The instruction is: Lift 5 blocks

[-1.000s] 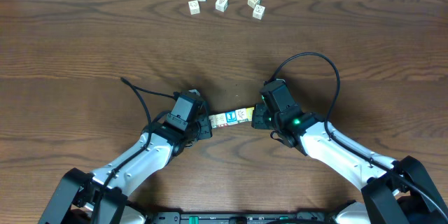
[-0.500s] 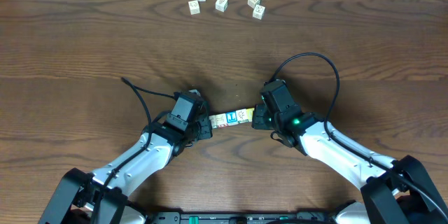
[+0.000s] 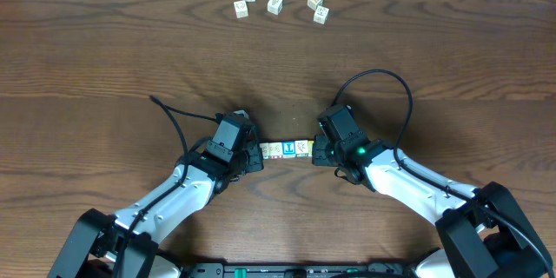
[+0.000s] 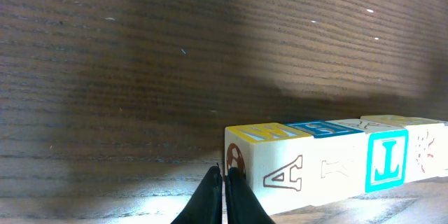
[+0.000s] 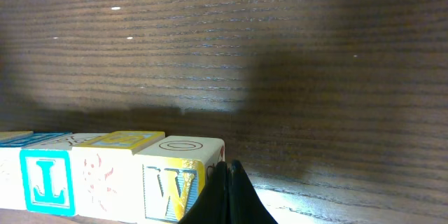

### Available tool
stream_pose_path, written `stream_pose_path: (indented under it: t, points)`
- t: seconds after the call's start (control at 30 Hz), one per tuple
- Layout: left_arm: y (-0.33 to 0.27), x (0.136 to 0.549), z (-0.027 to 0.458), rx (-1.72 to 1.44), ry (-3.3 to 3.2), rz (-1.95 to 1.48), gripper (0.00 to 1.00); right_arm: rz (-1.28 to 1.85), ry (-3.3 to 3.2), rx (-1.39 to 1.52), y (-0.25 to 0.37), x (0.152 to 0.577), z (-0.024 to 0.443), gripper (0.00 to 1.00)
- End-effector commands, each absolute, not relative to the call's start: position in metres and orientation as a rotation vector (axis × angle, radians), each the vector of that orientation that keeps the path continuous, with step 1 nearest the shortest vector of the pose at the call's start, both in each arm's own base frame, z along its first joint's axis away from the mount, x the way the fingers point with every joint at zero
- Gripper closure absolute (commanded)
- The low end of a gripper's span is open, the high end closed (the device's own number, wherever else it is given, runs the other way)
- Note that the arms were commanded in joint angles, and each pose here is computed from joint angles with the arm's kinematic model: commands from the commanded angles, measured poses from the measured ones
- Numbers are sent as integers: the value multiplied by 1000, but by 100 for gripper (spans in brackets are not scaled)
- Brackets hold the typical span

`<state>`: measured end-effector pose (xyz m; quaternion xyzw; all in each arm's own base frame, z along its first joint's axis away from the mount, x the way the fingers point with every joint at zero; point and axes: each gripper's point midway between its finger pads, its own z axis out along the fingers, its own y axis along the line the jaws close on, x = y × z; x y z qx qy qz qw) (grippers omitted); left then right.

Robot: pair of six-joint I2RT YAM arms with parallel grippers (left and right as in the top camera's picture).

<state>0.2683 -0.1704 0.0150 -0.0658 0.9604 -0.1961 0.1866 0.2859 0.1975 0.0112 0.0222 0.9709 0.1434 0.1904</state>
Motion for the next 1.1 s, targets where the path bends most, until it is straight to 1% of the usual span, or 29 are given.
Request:
stream_pose_path:
  t: [0.0,0.43,0.9,1.0,1.07]
  points:
    - [-248,243,57,88,2677,-1034,93,965,2792,-226,290,232,44,99]
    - [-246,244,56,116,2670,-1010,93,900,2816,-216,282,231,38,99]
    - [-228,244,41,55,2727,-861,93,675,2876,-197,254,230,21,99]
    - [-228,244,41,55,2727,-860,93,629,2883,-193,249,230,18,95]
    - [-228,244,41,55,2727,-860,93,618,2890,-193,246,229,17,88]
